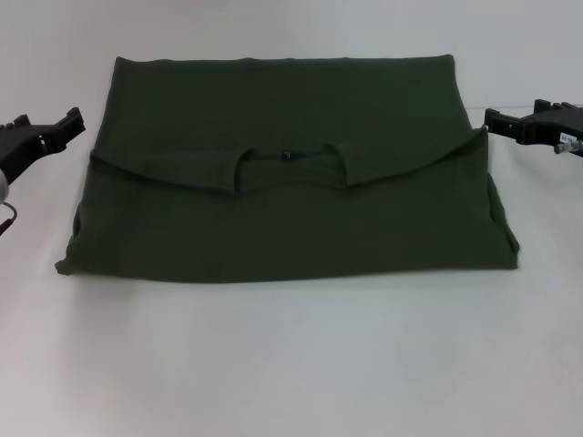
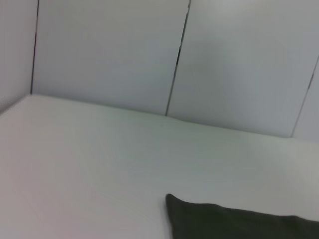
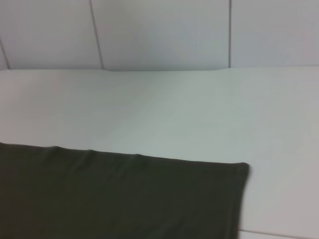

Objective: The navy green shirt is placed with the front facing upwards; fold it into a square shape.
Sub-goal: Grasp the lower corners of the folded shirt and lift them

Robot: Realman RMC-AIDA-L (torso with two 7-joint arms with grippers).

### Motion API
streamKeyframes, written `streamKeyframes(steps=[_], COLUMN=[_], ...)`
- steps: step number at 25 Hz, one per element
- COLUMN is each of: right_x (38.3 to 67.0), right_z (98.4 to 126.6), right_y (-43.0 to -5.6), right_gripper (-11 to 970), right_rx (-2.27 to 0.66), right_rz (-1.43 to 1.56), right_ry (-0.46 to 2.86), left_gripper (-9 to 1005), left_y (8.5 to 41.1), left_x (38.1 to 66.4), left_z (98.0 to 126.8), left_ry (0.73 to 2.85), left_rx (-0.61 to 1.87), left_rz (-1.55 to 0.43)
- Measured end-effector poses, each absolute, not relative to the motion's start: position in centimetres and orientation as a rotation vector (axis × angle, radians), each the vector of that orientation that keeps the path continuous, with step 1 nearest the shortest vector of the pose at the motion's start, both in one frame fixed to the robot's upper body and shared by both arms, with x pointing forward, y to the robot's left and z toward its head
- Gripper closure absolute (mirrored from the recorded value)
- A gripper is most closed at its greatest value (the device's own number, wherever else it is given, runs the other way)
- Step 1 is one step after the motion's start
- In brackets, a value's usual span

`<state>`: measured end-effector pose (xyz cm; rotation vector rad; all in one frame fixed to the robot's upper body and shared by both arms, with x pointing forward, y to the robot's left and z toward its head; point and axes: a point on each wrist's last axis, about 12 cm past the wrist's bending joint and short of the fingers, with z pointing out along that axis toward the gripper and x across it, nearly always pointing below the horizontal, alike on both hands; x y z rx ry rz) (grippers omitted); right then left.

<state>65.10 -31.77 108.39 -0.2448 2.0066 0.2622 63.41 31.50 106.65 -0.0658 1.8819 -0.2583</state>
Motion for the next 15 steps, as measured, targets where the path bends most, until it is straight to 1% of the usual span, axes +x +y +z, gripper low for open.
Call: streamKeyframes(steps=[2,4,5,8,11,15], right_x=[64.8,64.0,63.5,61.6,59.6,57.3], right_z=[108.7,109.0,109.1,109.6,109.8,109.6], right_y=[-32.0,-32.3,-32.6,-33.4,-34.0,-34.9], right_gripper=[121,50,15,17,20,22], right_rx=[-0.241,-0.223,-0.211,-0.197,-0.211,-0.217], right_rz=[0.303,0.37,0.401,0.507,0.624,0.751], right_ry=[2.001,1.973,1.955,1.883,1.826,1.822], left_gripper=[350,155,155,156,160,167], left_y=[32.0,32.4,32.7,33.7,34.6,34.8], left_x=[63.3,62.9,62.5,61.1,59.1,56.6], left_z=[107.0,107.4,107.7,108.6,109.2,109.6], left_ry=[1.894,1.901,1.898,1.864,1.823,1.803], left_rx=[-0.096,-0.121,-0.139,-0.156,-0.135,-0.015], left_rz=[-0.316,-0.39,-0.449,-0.602,-0.703,-0.8])
